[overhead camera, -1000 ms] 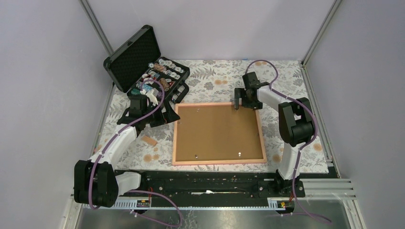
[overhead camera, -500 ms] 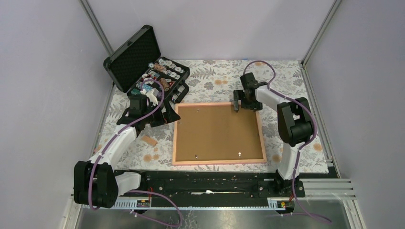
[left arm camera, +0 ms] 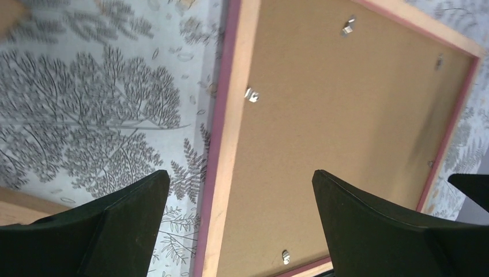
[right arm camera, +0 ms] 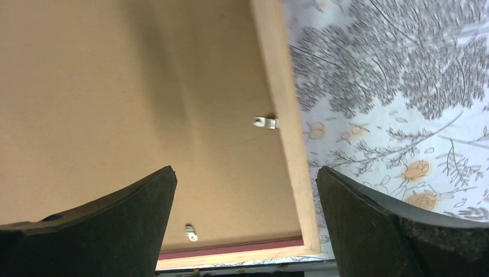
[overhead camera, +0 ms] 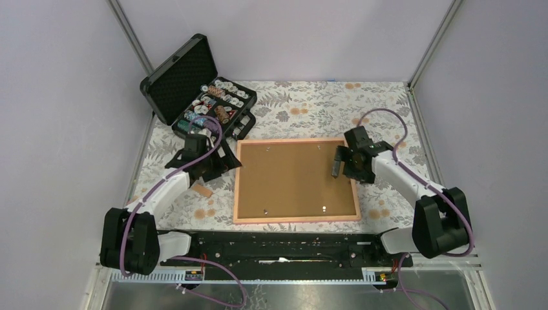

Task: Put the photo into the frame

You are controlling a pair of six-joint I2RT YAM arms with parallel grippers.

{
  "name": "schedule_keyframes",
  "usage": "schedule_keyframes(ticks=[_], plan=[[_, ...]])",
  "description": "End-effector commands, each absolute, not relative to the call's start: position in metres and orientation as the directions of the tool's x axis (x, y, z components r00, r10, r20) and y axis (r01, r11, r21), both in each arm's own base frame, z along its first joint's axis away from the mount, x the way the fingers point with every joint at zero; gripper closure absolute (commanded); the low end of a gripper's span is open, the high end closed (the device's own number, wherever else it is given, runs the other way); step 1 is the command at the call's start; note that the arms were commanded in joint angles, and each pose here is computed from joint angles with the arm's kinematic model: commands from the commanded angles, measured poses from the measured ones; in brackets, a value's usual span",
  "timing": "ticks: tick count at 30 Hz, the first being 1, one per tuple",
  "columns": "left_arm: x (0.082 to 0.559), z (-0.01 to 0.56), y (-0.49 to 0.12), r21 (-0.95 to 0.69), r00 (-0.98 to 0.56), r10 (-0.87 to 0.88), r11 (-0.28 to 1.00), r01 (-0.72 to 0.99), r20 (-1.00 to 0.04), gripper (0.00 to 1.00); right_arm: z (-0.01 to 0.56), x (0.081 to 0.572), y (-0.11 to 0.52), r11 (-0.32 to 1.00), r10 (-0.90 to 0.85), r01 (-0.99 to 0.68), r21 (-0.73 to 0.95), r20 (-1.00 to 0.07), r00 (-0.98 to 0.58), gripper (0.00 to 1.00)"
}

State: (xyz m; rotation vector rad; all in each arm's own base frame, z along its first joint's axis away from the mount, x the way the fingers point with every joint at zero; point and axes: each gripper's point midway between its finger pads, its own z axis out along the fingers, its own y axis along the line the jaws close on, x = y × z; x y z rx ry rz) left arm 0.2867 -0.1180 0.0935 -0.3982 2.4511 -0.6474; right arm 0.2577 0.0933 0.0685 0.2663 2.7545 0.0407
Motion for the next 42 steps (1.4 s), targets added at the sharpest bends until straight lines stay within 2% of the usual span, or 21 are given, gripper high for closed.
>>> schedule_keyframes(ticks=[1, 5, 10, 13, 21, 24, 27, 29, 34, 37, 42], plan=[[0.279, 0.068, -0.125, -0.520, -0.779, -0.490, 0.816, -0.252, -0.392, 0.01, 0.050, 0.252, 0.078, 0.939, 0.344, 0.315, 0.138, -0.348, -0.872, 0.00], [0.263, 0.053, -0.144, -0.514, -0.804, -0.458, 0.827, -0.228, -0.379, 0.01, 0.033, 0.258, 0.078, 0.934, 0.357, 0.331, 0.132, -0.342, -0.869, 0.00], [0.235, 0.038, -0.175, -0.575, -0.847, -0.441, 0.790, -0.211, -0.297, 0.02, 0.024, 0.281, 0.091, 0.928, 0.370, 0.326, 0.181, -0.341, -0.864, 0.00], [0.220, 0.040, -0.204, -0.613, -0.866, -0.413, 0.771, -0.170, -0.280, 0.02, 0.030, 0.315, 0.090, 0.938, 0.346, 0.305, 0.164, -0.404, -0.847, 0.00], [0.184, 0.041, -0.263, -0.632, -0.928, -0.291, 0.770, -0.082, -0.234, 0.02, 0.037, 0.422, 0.121, 0.958, 0.280, 0.221, 0.180, -0.450, -0.848, 0.00], [0.166, 0.043, -0.276, -0.639, -0.937, -0.257, 0.768, -0.050, -0.235, 0.02, 0.029, 0.449, 0.131, 0.968, 0.239, 0.176, 0.180, -0.439, -0.866, 0.00], [0.150, 0.051, -0.286, -0.645, -0.946, -0.212, 0.764, -0.004, -0.245, 0.02, 0.032, 0.466, 0.168, 0.949, 0.162, 0.033, 0.314, -0.393, -0.905, 0.00], [0.148, 0.059, -0.284, -0.632, -0.947, -0.181, 0.774, 0.029, -0.264, 0.02, 0.044, 0.469, 0.179, 0.933, 0.127, -0.022, 0.359, -0.387, -0.913, 0.00], [0.150, 0.089, -0.265, -0.636, -0.903, -0.190, 0.763, 0.111, -0.385, 0.01, 0.110, 0.471, 0.141, 0.982, 0.103, 0.002, 0.189, -0.526, -0.844, 0.00], [0.158, 0.104, -0.247, -0.581, -0.857, -0.188, 0.800, 0.149, -0.480, 0.01, 0.129, 0.439, 0.111, 0.991, 0.133, 0.097, 0.095, -0.526, -0.840, 0.00], [0.182, 0.154, -0.237, -0.515, -0.746, -0.165, 0.816, 0.265, -0.645, 0.01, 0.105, 0.365, 0.092, 0.983, 0.183, 0.161, 0.088, -0.460, -0.869, 0.00]])
